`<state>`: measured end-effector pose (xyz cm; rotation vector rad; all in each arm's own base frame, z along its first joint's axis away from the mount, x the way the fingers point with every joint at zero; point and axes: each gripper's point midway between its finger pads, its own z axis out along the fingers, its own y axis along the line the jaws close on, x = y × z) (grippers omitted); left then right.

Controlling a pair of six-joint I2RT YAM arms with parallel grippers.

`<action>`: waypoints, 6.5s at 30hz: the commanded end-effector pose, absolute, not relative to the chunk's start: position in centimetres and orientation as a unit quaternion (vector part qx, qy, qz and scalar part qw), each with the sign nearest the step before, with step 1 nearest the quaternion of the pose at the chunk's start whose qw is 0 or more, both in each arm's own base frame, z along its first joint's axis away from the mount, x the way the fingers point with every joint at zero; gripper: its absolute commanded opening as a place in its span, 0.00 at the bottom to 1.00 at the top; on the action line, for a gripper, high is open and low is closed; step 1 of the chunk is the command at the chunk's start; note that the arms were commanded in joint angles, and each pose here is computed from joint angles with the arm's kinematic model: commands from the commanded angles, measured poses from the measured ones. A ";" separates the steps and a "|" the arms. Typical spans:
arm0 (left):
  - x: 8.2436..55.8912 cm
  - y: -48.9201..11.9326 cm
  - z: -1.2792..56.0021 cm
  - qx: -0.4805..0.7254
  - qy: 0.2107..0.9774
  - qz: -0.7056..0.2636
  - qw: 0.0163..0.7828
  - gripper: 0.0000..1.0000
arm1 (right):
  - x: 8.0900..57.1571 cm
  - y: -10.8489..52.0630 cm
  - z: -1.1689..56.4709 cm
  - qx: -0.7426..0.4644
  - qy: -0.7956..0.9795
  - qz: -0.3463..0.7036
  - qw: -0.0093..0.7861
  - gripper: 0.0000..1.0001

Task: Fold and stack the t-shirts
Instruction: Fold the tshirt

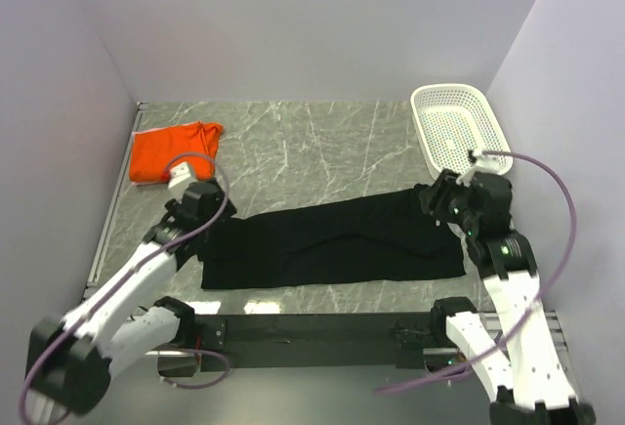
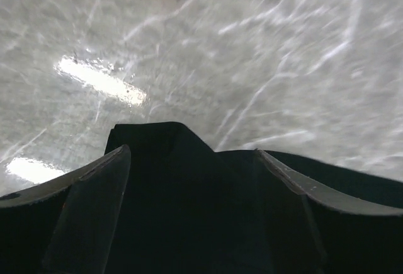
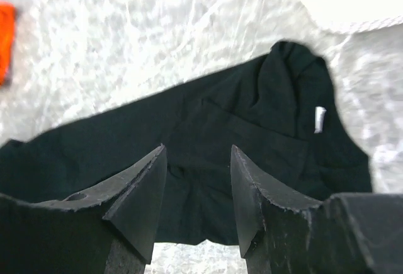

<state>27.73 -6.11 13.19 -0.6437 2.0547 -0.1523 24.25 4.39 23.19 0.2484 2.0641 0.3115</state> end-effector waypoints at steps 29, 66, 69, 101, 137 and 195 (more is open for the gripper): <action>35.3 -30.3 8.3 -0.048 0.892 -0.230 0.386 0.83 | 36.3 12.4 6.8 0.046 0.946 0.084 0.308 0.51; 32.3 -33.8 2.9 -0.033 0.913 -0.248 0.321 0.83 | 29.1 13.2 6.8 0.027 0.955 0.104 0.277 0.00; 32.2 -33.8 2.6 -0.031 0.914 -0.247 0.319 0.83 | 27.5 13.2 6.4 0.030 0.956 0.106 0.273 0.00; 32.5 -34.4 2.5 -0.002 0.914 -0.247 0.322 0.83 | 25.6 14.0 11.2 0.048 0.938 0.098 0.329 0.52; 32.7 -32.9 0.3 -0.002 0.930 -0.199 0.310 0.84 | 35.5 10.9 3.6 0.050 0.961 0.031 0.271 0.20; 34.7 -28.0 0.7 -0.038 0.931 -0.154 0.328 0.84 | 18.9 18.2 7.3 0.022 0.959 0.108 0.260 0.28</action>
